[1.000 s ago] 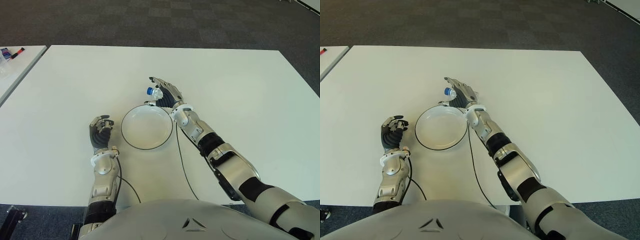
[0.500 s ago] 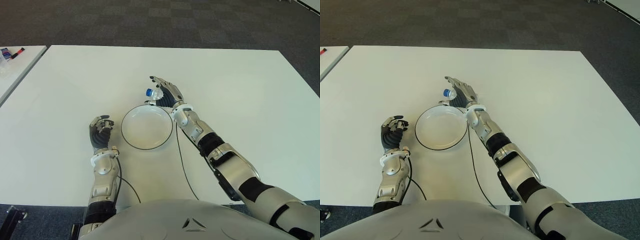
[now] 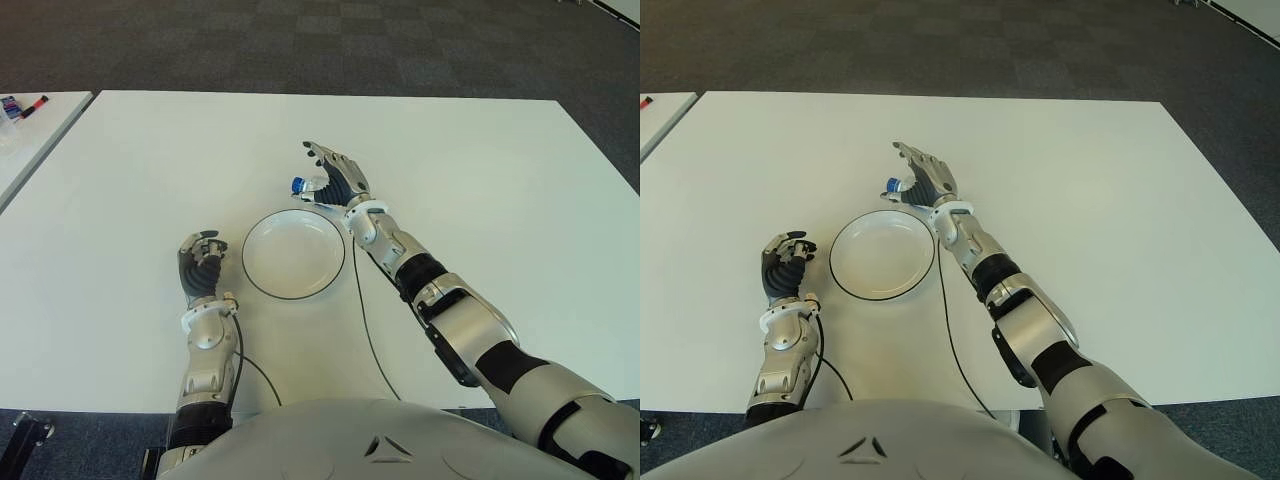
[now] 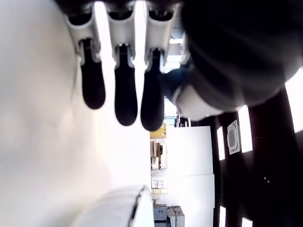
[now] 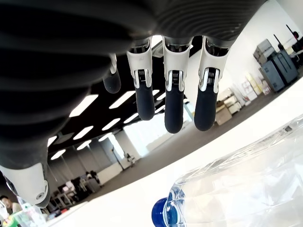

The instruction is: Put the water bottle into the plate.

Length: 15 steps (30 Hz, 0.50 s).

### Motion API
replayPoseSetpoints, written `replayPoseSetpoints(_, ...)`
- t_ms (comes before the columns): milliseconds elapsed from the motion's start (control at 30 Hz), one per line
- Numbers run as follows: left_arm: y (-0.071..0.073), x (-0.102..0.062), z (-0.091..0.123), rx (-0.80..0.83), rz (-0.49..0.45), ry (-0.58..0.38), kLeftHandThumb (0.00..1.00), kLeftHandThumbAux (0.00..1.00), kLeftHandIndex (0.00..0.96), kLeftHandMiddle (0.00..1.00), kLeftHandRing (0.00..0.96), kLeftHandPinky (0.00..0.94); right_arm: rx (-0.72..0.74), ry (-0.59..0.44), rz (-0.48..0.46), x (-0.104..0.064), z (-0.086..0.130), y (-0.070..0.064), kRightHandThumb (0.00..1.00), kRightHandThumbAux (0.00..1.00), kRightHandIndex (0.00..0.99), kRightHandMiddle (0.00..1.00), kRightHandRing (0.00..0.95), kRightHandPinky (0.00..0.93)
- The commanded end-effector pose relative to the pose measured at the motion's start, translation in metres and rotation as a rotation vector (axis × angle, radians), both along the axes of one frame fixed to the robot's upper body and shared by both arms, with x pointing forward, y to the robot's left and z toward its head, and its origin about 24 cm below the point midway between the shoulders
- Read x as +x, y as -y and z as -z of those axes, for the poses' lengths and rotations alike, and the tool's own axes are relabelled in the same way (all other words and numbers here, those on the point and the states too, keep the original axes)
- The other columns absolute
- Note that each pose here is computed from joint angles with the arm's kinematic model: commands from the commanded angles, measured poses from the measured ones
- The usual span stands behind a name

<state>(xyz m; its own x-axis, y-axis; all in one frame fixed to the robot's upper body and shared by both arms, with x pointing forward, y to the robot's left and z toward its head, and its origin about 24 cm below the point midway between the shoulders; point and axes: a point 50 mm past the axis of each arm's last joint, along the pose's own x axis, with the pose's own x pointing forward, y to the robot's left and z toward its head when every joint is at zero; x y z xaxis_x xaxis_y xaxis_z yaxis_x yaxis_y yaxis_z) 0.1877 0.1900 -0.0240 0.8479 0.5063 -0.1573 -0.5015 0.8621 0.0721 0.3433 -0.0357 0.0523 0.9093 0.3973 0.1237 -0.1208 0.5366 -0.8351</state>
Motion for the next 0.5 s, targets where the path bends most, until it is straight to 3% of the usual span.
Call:
replayPoseSetpoints(33, 0.005, -0.006, 0.01, -0.038, -0.007, -0.048, 0.689, 0.724, 0.423, 0.547, 0.508, 0.481, 0.002, -0.011, 0.016, 0.005, -0.001, -0.001, 0.31, 0.607, 0.048, 0.228, 0.3, 0.363)
replayPoseSetpoints(500, 0.003, -0.007, 0.012, -0.027, 0.005, -0.044, 0.688, 0.723, 0.423, 0.548, 0.513, 0.479, -0.094, -0.079, 0.085, 0.017, 0.006, 0.008, 0.302, 0.629, 0.066, 0.207, 0.264, 0.321)
